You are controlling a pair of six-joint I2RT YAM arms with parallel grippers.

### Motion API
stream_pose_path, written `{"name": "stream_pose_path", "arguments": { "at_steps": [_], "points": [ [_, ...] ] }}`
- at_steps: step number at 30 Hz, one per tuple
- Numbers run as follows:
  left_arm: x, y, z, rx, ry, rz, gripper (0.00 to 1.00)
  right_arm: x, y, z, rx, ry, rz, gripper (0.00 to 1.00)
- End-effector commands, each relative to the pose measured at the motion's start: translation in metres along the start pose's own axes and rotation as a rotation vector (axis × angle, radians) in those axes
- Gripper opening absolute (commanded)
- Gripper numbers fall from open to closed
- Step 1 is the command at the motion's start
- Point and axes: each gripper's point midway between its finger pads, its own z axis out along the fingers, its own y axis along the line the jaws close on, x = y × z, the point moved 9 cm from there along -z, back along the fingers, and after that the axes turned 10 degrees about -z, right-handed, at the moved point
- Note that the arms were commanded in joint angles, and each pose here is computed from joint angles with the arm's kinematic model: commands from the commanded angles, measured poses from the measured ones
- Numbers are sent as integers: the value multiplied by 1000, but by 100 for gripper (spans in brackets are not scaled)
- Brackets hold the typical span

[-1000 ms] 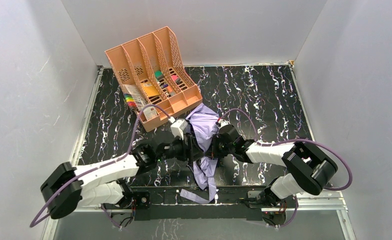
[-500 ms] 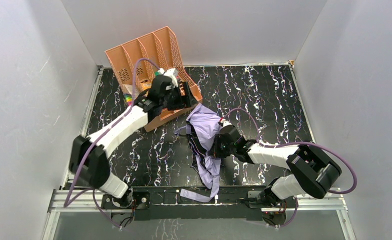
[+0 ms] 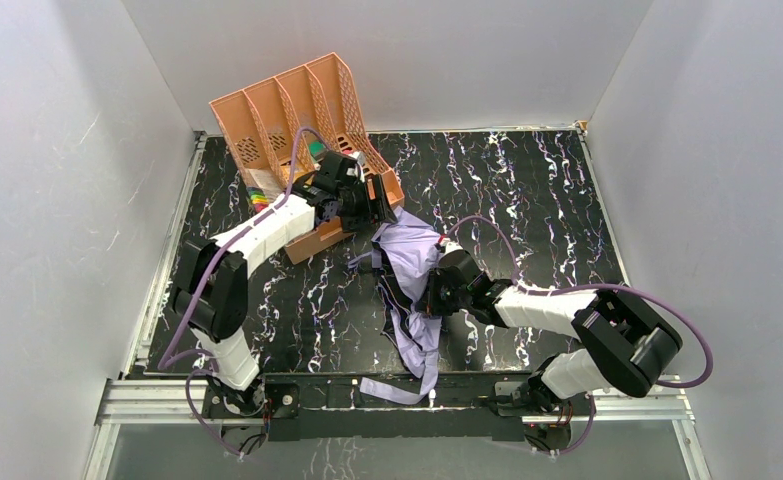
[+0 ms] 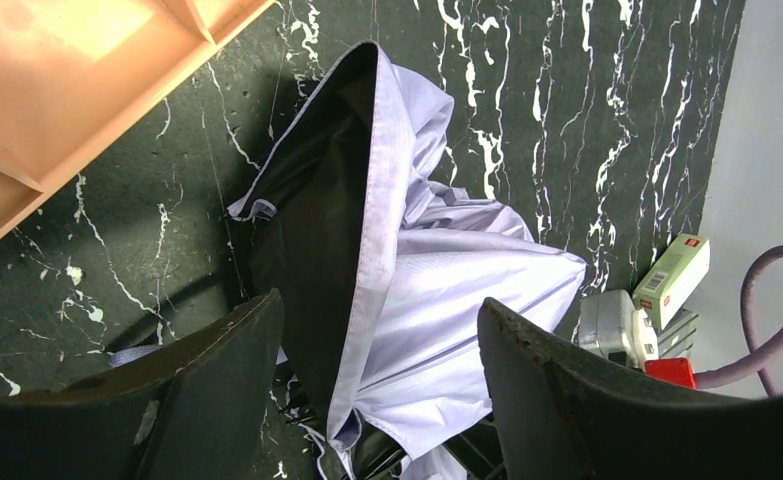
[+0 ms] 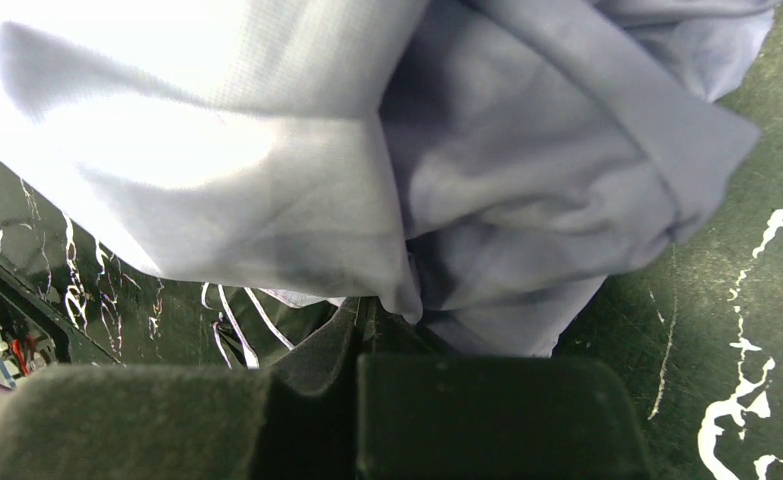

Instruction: Put away the umbrella

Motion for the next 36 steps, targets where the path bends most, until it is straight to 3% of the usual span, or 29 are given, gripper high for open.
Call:
{"name": "stream_pose_path", "arguments": {
  "at_steps": [1,9,19,25,36],
  "points": [
    [5,5,5,6,55,1,66,37,-32,-2,182,171,-35,0],
    [17,21,11,-32,100,1,60,35,-31,-2,171,167,-35,0],
    [35,38,-7,-32,102,16,35,35,-31,-3,176,169,-35,0],
    [34,51,-15,-5,78,11,2,36,-32,-3,179,169,-34,0],
    [-9,40,-7,30,-93,164,0,37,-32,-4,177,173,-35,0]
  ]
}}
